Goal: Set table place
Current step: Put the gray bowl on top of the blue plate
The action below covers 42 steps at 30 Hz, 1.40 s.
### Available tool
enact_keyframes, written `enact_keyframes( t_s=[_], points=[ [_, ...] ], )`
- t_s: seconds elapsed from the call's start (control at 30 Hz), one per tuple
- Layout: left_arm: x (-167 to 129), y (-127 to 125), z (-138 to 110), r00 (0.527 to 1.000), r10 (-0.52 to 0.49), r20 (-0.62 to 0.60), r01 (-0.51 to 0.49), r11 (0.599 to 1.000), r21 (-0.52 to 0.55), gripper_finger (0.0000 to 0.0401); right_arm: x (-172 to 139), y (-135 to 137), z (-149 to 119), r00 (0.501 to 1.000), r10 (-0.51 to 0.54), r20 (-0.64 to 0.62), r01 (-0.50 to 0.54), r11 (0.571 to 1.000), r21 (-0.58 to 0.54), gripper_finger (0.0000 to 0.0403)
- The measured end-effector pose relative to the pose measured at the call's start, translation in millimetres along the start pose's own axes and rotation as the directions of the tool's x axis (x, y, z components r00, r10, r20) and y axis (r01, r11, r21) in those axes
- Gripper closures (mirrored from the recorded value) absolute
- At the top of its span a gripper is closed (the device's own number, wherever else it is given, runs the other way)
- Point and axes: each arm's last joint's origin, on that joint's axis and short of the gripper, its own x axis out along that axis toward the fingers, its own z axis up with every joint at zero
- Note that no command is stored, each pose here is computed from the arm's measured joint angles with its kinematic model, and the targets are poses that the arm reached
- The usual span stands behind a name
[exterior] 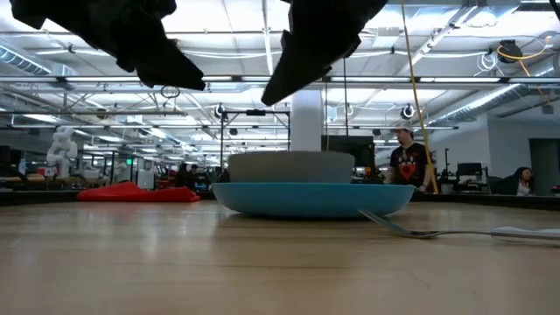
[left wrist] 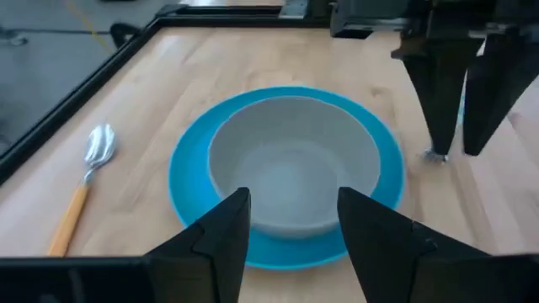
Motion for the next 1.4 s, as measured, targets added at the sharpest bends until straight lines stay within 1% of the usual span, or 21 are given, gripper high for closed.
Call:
enact_keyframes(
  t_s=[0.1,0.23,0.3,0.37,0.47,0.63,0.9,1.0,1.1,1.4],
  points=[
    [6,0,-4,1.000,0.010,-0.030,-0.011,1.000,-0.016,0.0251,-9,0,-3,0.999,-0.021,-0.036,0.021,1.000,0.008,0.0334],
    [21,0,-15,0.994,0.041,-0.098,-0.044,0.999,-0.028,0.0308,-36,4,-3,0.999,-0.013,-0.041,0.013,1.000,0.020,0.0339],
    [28,0,-20,0.991,0.052,-0.120,-0.055,0.998,-0.025,0.0331,-48,9,-6,0.998,-0.032,-0.050,0.033,0.999,0.021,0.0339],
    [36,0,-23,0.990,0.052,-0.132,-0.056,0.998,-0.028,0.0350,-58,13,-13,0.997,-0.059,-0.052,0.060,0.998,0.013,0.0339],
    [48,-1,-30,0.988,0.046,-0.146,-0.051,0.998,-0.031,0.0368,-75,16,-24,0.997,-0.073,-0.020,0.073,0.997,0.026,0.0339],
    [65,-5,-41,0.986,0.050,-0.157,-0.059,0.997,-0.049,0.0382,-93,14,-51,0.995,-0.097,0.020,0.095,0.992,0.079,0.0339],
    [73,-7,-51,0.979,0.055,-0.198,-0.074,0.993,-0.089,0.0398,-113,4,-86,0.990,-0.073,0.124,0.053,0.986,0.155,0.0339],
    [77,-7,-55,0.976,0.055,-0.211,-0.077,0.993,-0.095,0.0397,-118,1,-93,0.985,-0.066,0.160,0.039,0.985,0.167,0.0339],
    [80,-9,-54,0.983,0.034,-0.181,-0.055,0.992,-0.111,0.0393,-119,-1,-99,0.984,-0.065,0.167,0.036,0.985,0.169,0.0339],
    [87,-8,-53,0.989,0.014,-0.148,-0.033,0.991,-0.129,0.0399,-120,-1,-100,0.984,-0.065,0.169,0.038,0.987,0.158,0.0339]
  ],
)
